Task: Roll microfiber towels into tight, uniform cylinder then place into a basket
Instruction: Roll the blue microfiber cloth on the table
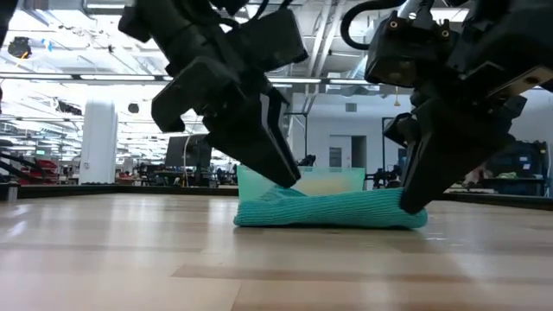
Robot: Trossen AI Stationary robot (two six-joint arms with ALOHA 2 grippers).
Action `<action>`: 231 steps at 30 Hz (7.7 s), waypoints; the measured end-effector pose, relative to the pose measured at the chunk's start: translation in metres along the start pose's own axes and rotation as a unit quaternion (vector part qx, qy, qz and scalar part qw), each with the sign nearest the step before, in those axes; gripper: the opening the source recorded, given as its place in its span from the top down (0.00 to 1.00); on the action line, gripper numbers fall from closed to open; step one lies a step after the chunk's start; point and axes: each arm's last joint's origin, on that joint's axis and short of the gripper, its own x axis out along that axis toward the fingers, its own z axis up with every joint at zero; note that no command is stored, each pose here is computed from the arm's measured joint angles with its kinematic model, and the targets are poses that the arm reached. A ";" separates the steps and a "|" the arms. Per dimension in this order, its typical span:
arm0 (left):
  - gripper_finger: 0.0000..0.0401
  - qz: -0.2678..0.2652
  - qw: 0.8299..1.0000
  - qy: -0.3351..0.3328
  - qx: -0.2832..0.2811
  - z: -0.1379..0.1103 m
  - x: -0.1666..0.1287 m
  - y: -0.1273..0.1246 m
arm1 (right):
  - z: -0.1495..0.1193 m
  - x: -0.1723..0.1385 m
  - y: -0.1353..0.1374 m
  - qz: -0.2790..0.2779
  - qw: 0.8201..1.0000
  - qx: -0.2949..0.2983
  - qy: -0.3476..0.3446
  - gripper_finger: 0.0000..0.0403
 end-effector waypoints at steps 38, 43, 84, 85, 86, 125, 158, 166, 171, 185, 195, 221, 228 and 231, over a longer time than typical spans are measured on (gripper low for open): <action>0.69 0.002 0.998 0.030 -0.053 -0.017 0.024 -0.004 | 0.000 0.000 -0.012 -0.023 0.999 0.012 0.023 0.97; 0.69 -0.010 0.996 0.058 -0.060 -0.012 0.021 -0.005 | 0.002 -0.001 -0.012 -0.025 0.999 0.015 0.022 0.98; 0.69 0.037 0.995 -0.025 0.092 0.010 0.042 -0.028 | 0.001 -0.006 -0.003 -0.038 0.998 0.040 0.007 0.98; 0.69 0.036 0.995 -0.024 0.088 0.010 0.042 -0.028 | 0.002 -0.007 -0.004 -0.039 0.998 0.044 0.006 0.98; 0.69 0.036 0.996 -0.025 0.083 0.010 0.042 -0.028 | 0.002 -0.008 -0.006 -0.041 0.998 0.049 0.008 0.98; 0.69 0.080 0.994 -0.003 0.068 0.010 0.029 -0.037 | 0.017 -0.004 -0.037 -0.092 0.989 0.113 -0.022 0.97; 0.69 0.071 0.997 -0.012 0.029 0.014 0.034 -0.001 | 0.013 -0.005 -0.026 -0.081 0.990 0.111 -0.023 0.97; 0.69 0.078 0.997 0.005 0.015 0.006 0.042 -0.003 | 0.014 -0.005 -0.028 -0.082 0.991 0.103 -0.024 0.97; 0.69 0.080 0.997 0.001 0.002 0.006 0.044 -0.005 | 0.016 -0.004 -0.033 -0.086 0.990 0.105 -0.024 0.97; 0.69 0.084 0.996 0.002 -0.013 0.005 0.046 -0.005 | 0.025 -0.002 -0.053 -0.098 0.984 0.141 -0.039 0.97; 0.69 0.090 0.996 0.006 -0.002 0.004 0.046 -0.005 | 0.026 0.004 -0.068 -0.110 0.982 0.152 -0.031 0.97; 0.69 0.106 0.994 0.026 0.022 0.001 0.045 -0.005 | 0.032 0.007 -0.078 -0.106 0.986 0.122 -0.045 0.97; 0.69 0.133 0.990 0.029 0.048 0.001 0.042 -0.014 | 0.028 0.025 -0.079 -0.112 0.985 0.122 -0.047 0.97; 0.69 0.135 0.989 0.029 0.053 0.001 0.042 -0.016 | 0.028 0.026 -0.080 -0.108 0.985 0.124 -0.044 0.97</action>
